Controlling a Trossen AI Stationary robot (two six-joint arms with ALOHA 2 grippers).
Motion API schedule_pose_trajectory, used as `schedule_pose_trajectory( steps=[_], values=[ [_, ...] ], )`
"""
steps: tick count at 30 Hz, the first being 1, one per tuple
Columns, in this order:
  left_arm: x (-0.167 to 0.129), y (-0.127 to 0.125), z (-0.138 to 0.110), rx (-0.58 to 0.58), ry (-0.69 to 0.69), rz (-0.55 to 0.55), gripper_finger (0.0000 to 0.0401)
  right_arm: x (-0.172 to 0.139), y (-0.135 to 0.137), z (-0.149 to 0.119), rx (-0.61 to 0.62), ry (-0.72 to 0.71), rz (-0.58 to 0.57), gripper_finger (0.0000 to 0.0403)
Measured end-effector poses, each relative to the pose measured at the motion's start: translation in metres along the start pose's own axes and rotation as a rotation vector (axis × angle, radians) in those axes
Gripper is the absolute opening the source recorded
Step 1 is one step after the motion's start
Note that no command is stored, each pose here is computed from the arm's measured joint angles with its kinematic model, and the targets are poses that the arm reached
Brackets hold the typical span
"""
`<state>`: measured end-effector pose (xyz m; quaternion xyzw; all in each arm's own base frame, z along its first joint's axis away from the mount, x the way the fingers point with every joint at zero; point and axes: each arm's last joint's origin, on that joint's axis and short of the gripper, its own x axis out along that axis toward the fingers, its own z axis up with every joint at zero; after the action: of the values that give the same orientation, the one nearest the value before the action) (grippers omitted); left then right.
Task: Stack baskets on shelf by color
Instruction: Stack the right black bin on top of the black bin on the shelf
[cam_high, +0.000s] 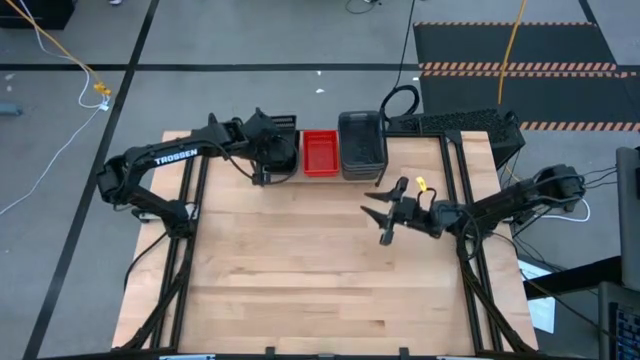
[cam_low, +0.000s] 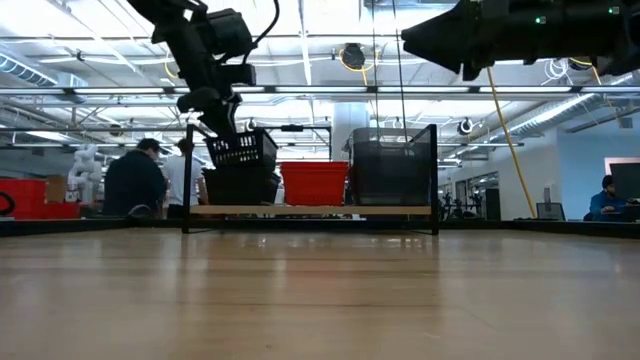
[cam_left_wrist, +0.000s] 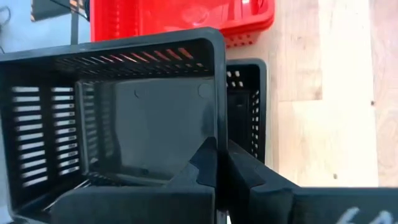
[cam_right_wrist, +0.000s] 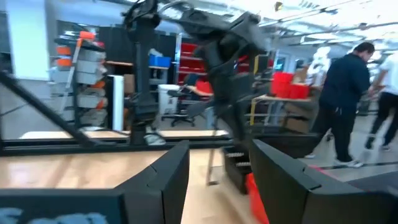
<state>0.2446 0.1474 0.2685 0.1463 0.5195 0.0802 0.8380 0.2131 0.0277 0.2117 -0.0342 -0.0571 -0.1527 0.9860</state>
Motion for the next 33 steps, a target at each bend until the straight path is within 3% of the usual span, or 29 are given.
schedule_pose_trajectory(
  steps=[9,20,26,33],
  values=[
    [0.007,-0.011,-0.002,-0.024,0.014,-0.028,0.0043,0.000,-0.025,0.011,-0.057,-0.013,-0.081,0.0164],
    [0.009,-0.012,0.002,-0.115,-0.030,-0.008,0.0047,0.006,-0.042,0.006,-0.032,0.020,-0.074,0.0164],
    [0.026,-0.021,0.009,-0.091,-0.012,-0.063,0.0047,0.007,-0.048,0.002,-0.001,0.058,-0.099,0.0164],
    [0.036,-0.019,0.007,-0.106,0.079,0.050,0.0047,0.007,-0.046,0.002,0.018,0.054,-0.049,0.0164]
  ],
)
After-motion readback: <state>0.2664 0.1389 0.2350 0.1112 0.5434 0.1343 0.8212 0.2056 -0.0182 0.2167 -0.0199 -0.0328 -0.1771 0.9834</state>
